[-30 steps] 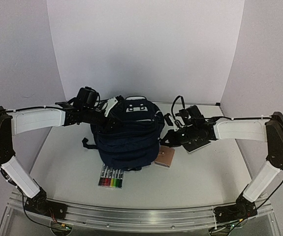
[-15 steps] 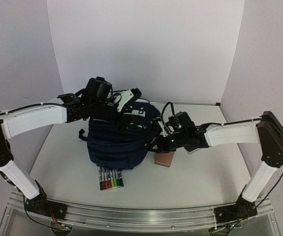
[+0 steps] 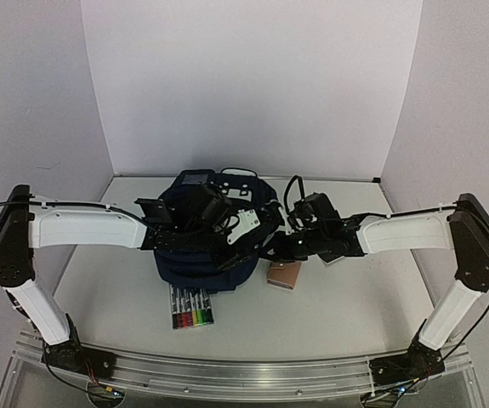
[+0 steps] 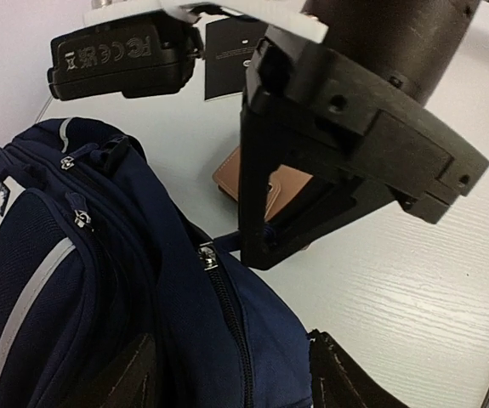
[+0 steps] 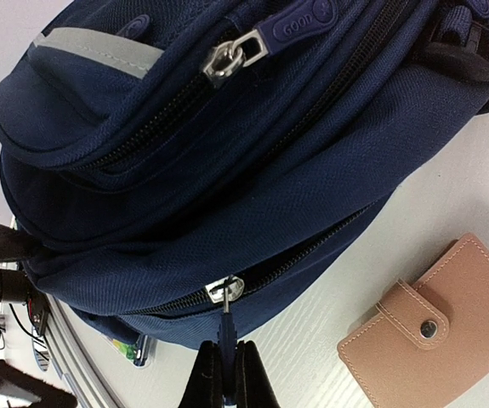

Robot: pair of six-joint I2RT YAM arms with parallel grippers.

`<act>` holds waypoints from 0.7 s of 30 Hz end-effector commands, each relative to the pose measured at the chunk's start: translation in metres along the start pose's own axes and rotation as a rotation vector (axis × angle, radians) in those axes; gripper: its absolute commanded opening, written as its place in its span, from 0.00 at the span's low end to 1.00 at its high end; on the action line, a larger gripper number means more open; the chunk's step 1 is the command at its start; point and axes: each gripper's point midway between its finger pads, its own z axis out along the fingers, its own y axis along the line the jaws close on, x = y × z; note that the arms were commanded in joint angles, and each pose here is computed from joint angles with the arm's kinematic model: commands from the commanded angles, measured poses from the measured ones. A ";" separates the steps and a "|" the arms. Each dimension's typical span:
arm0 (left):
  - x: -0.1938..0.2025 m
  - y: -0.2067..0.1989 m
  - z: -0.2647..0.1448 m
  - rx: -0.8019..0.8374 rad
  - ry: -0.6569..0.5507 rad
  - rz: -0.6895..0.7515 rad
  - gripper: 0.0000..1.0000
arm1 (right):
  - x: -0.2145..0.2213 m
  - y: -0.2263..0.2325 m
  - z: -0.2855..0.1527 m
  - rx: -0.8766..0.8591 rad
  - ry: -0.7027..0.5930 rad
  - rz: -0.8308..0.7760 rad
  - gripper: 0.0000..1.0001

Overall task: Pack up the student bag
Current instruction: Zip the student bag at the center of the board.

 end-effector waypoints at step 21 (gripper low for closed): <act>0.031 0.035 -0.025 -0.236 0.015 -0.073 0.00 | -0.102 -0.108 -0.053 0.369 -0.307 0.093 0.00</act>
